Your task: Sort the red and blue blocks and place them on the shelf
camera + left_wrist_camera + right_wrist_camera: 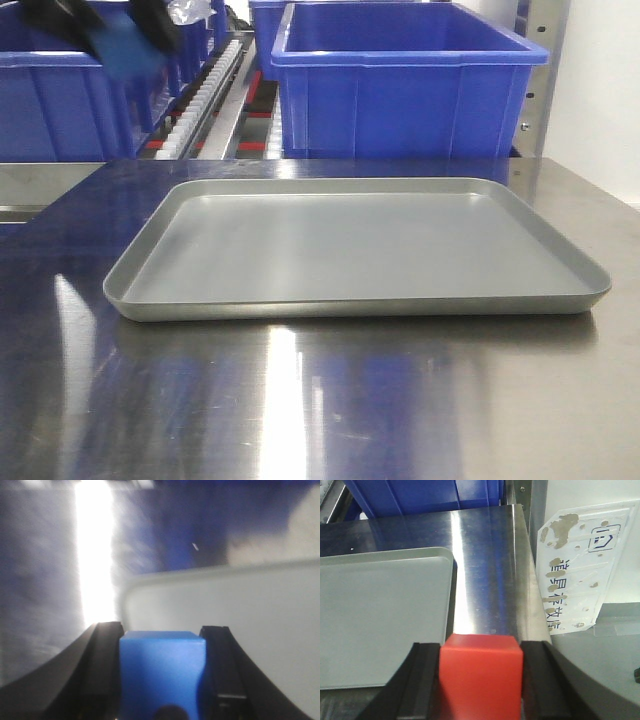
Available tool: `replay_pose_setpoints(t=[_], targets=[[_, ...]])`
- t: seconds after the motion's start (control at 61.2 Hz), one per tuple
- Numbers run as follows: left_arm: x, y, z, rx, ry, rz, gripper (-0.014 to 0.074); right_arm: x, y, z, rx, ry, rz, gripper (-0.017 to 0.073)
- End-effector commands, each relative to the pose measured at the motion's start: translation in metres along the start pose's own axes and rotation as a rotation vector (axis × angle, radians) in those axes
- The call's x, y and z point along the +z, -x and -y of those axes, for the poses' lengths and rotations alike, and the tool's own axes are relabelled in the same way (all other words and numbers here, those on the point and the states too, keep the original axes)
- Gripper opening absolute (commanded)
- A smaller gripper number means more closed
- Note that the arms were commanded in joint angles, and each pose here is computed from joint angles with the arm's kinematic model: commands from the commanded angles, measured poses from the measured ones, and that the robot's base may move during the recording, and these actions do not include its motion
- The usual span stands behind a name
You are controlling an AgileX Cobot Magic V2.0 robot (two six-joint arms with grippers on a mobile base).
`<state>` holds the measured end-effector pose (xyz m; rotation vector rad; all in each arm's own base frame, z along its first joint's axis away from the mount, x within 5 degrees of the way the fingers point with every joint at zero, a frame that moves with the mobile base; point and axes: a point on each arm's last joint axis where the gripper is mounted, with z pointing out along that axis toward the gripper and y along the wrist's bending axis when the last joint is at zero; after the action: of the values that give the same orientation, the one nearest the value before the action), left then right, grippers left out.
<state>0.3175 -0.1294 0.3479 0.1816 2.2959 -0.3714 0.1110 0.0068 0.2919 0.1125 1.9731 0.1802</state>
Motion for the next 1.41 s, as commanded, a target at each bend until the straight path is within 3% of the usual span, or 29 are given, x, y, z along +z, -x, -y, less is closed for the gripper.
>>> replay_pose_setpoints(t=[0.0, 0.196, 0.441, 0.605, 0.948, 1.389], targets=[[-0.046, 0.020, -0.006, 0.022, 0.018, 0.172, 0.0136, -0.004, 0.016, -0.001, -0.003, 0.003, 0.108, 0.0058], [-0.088, 0.011, -0.026, 0.041, 0.095, 0.266, 0.0136, -0.004, 0.016, -0.001, -0.003, 0.003, 0.108, 0.0058], [-0.127, -0.030, -0.052, -0.004, 0.161, 0.383, 0.0136, -0.004, 0.016, -0.001, -0.003, 0.003, 0.108, 0.0058], [-0.145, -0.064, -0.061, -0.024, 0.196, 0.418, 0.0136, -0.004, 0.016, -0.001, -0.003, 0.003, 0.108, 0.0058], [-0.152, -0.116, -0.065, -0.030, 0.204, 0.406, 0.0135, -0.004, 0.016, -0.001, -0.003, 0.003, 0.108, 0.0058], [-0.153, -0.119, -0.065, -0.029, 0.204, 0.410, 0.0135, -0.004, 0.016, -0.001, -0.003, 0.003, 0.108, 0.0058]])
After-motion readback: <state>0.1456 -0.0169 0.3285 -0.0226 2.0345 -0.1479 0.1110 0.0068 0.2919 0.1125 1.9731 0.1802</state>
